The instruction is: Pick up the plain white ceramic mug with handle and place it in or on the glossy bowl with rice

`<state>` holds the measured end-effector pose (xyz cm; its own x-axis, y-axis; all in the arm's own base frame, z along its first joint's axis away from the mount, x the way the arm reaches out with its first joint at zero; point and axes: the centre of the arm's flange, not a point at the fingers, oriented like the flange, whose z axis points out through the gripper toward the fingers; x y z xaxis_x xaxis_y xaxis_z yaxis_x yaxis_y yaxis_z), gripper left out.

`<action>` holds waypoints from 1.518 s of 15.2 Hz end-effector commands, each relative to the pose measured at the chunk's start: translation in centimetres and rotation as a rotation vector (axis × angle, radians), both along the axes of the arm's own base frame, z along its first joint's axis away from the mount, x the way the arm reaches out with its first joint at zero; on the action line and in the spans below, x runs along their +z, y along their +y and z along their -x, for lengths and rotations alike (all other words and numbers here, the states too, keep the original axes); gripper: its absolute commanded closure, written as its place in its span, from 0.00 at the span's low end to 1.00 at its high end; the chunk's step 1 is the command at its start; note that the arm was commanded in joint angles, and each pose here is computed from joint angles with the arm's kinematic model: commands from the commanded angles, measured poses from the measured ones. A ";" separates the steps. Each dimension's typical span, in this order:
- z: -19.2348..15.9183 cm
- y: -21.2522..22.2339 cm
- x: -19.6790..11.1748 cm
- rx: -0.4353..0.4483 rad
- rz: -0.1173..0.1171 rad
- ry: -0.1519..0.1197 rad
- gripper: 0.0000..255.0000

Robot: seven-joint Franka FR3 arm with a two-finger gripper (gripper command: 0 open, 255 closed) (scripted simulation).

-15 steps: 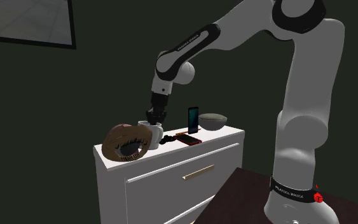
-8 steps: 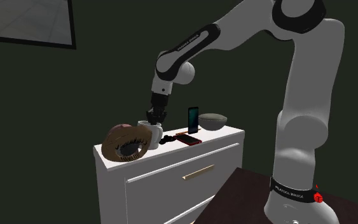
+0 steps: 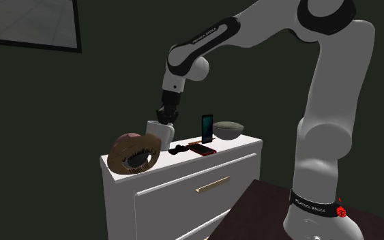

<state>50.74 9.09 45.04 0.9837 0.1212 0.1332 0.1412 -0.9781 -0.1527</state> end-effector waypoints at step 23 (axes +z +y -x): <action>0.0 0.0 12.7 0.000 0.000 0.000 1.00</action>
